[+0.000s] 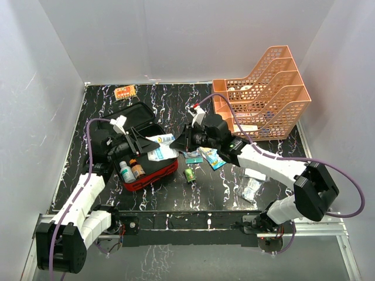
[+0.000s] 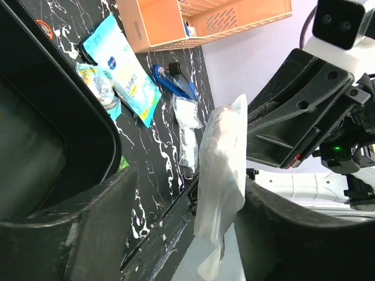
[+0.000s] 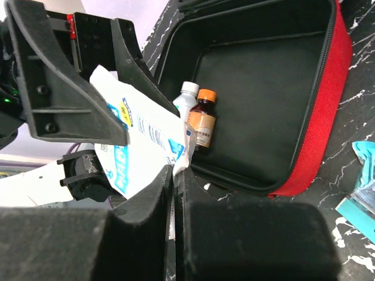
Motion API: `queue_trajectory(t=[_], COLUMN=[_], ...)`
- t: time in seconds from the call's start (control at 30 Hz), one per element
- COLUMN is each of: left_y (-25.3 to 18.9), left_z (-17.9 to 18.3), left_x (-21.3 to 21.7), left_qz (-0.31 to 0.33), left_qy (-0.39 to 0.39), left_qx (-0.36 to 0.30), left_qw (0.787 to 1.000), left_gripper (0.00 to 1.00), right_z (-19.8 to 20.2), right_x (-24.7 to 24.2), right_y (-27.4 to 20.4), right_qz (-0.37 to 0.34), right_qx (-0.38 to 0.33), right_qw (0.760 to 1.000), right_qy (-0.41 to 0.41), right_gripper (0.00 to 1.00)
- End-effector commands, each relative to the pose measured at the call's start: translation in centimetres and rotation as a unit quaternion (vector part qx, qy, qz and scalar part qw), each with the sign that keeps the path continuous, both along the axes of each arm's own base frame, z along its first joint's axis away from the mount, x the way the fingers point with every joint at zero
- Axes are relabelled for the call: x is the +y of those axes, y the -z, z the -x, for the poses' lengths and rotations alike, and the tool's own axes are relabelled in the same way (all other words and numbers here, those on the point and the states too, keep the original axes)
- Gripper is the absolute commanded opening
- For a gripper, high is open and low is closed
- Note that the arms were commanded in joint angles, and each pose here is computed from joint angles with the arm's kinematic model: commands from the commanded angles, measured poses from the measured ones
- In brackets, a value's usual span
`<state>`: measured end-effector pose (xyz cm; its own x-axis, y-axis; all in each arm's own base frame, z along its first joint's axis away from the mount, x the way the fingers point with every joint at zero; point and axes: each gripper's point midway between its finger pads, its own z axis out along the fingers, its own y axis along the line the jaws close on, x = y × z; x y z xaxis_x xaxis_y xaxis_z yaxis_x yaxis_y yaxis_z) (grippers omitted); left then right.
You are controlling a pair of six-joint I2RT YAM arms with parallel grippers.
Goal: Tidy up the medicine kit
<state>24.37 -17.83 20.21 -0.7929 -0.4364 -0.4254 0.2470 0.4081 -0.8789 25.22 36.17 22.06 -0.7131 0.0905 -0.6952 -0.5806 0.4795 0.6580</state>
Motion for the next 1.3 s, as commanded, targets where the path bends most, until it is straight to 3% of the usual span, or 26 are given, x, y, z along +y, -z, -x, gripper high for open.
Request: queue_trajectory(t=[0.0,0.23,0.33,0.5,0.57,0.73,0.97,1.27], left_y=[-1.5,-0.6,0.5,2.6,3.6,7.3,9.2,11.7], left_z=[0.6,0.3,-0.1,-0.8,-1.1,-1.3,-2.0,-2.0], left_x=[-0.5,-0.1,0.4,2.1,3.2,6.7,4.5,2.9], left_qz=[0.004,-0.023,-0.041,-0.086,-0.11,-0.176,-0.125,-0.168], left_qy=[0.031,0.021,-0.001,-0.063,-0.098,-0.204,-0.177,-0.189], left_qx=[-0.03,-0.035,-0.016,0.03,0.058,0.163,0.211,0.251], left_qw=[0.999,0.999,0.999,0.994,0.987,0.949,0.953,0.934], left_gripper=[0.56,0.22,0.15,0.11,0.11,0.1,0.09,0.09], right_z=[-0.7,-1.4,-1.8,-3.4,-3.9,-4.5,-4.6,-5.0], right_x=[1.6,1.2,1.0,-0.7,-1.7,-3.1,-3.5,-3.8], right_y=[-4.6,-3.0,-2.2,-1.0,-0.6,0.6,2.5,4.1], right_qz=[-0.056,-0.035,-0.023,0.017,0.031,0.063,0.09,0.122], right_qx=[-0.045,-0.031,-0.021,-0.016,-0.021,-0.023,-0.007,-0.001], right_qw=[0.997,0.999,0.999,0.995,0.992,0.986,0.983,0.978], right_qy=[-0.011,0.015,0.029,0.094,0.12,0.155,0.161,0.168], right_gripper=[0.0,0.04,0.18,0.44,0.49,0.51,0.5,0.5])
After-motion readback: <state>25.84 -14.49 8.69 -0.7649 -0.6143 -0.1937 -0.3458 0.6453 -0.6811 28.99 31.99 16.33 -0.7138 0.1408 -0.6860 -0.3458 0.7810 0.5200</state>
